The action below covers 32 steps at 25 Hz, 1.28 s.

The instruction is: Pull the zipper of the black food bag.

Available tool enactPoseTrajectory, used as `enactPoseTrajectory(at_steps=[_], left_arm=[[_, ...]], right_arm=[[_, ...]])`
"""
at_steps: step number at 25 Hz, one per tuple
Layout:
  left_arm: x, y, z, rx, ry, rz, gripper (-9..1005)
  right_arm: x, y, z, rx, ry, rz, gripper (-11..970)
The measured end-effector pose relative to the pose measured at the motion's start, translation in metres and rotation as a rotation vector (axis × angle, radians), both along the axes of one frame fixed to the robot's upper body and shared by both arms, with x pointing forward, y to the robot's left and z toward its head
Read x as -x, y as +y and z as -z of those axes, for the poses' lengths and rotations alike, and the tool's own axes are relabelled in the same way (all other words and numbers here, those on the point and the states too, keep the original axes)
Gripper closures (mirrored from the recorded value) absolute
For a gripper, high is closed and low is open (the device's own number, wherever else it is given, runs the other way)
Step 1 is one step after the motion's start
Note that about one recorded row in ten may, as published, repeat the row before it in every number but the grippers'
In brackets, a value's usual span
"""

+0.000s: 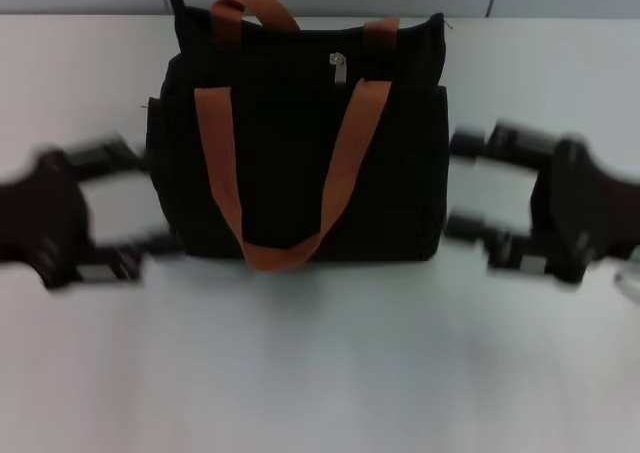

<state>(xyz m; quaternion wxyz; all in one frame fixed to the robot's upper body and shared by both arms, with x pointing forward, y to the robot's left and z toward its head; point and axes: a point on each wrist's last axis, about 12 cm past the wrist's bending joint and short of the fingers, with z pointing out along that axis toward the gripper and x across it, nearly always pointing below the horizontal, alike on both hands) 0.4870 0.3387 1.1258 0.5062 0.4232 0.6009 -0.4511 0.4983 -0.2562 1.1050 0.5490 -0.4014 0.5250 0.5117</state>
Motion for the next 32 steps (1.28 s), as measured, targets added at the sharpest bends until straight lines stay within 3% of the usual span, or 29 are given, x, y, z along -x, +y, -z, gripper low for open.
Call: enactPoseTrajectory(at_steps=[5, 12, 21, 32], left_arm=[[0.007, -0.021, 0.02, 0.006, 0.017, 0.092, 170], [0.015, -0.032, 0.039, -0.017, 0.022, 0.104, 170], [0.021, -0.043, 0.053, -0.065, 0.062, 0.137, 170], [0.021, -0.043, 0.055, -0.073, 0.067, 0.138, 170]], right_arm=[[0.023, 0.007, 0.034, 0.086, -0.04, -0.015, 218], [0.022, 0.015, 0.051, 0.17, 0.007, -0.006, 218], [0.023, 0.025, 0.058, 0.202, 0.009, -0.035, 218], [0.023, 0.025, 0.059, 0.206, 0.01, -0.035, 218]])
